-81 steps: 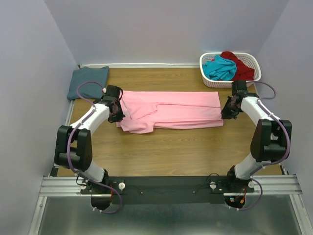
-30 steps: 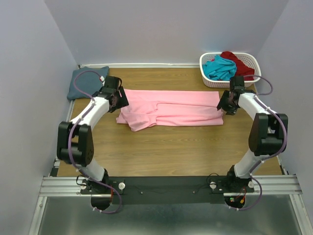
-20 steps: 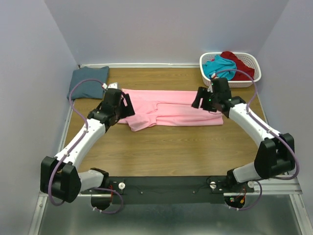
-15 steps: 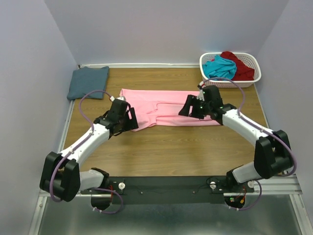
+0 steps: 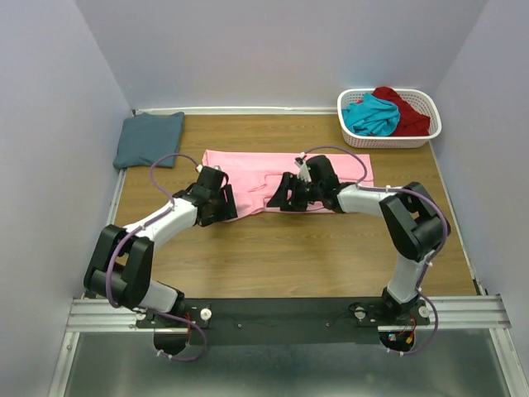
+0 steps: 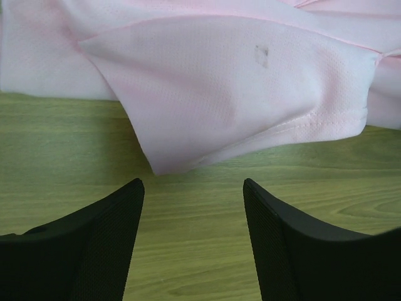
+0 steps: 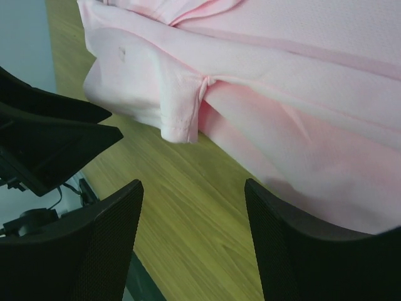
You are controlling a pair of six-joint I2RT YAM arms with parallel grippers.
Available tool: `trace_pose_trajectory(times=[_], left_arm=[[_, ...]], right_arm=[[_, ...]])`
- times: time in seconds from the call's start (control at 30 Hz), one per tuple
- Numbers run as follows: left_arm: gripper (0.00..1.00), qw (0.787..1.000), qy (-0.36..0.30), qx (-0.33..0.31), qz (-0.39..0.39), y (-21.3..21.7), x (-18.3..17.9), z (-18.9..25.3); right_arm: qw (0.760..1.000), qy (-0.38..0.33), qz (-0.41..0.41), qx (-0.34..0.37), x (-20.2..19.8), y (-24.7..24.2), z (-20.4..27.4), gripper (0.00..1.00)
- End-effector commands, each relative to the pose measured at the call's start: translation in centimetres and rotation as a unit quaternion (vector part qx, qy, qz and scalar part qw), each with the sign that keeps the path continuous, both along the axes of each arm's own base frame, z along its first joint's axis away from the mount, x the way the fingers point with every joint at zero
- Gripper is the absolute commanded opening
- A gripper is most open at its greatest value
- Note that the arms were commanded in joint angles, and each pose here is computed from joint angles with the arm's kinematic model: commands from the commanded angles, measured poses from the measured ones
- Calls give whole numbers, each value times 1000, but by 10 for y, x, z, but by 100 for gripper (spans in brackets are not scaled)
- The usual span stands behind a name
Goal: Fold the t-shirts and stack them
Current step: Fold the tshirt
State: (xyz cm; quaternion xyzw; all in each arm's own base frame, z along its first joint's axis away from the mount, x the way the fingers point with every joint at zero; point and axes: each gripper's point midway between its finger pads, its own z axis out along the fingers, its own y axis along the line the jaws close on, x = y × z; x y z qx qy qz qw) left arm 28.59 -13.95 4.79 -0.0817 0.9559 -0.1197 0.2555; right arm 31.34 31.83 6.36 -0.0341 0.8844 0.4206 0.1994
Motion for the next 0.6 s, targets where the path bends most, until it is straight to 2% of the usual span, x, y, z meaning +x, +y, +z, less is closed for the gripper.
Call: trace_pose_trajectory(times=[0.0,0.17,0.33,0.57], left_arm=[[72,1000,-22,-6,-15,-10,17,9],[62,999,-21,26,-8,-3,27,1],[53,999,-9,30,-12,-4,29,-7],[25,999,-23,24,-16,-8,38,7]], right_arm=[[999,-16,19,47,12,26,13,73],[998,-3,25,56,17,36,2,70],[998,9,27,54,19,43,-8,70],[997,13,37,62,23,55,-11,68]])
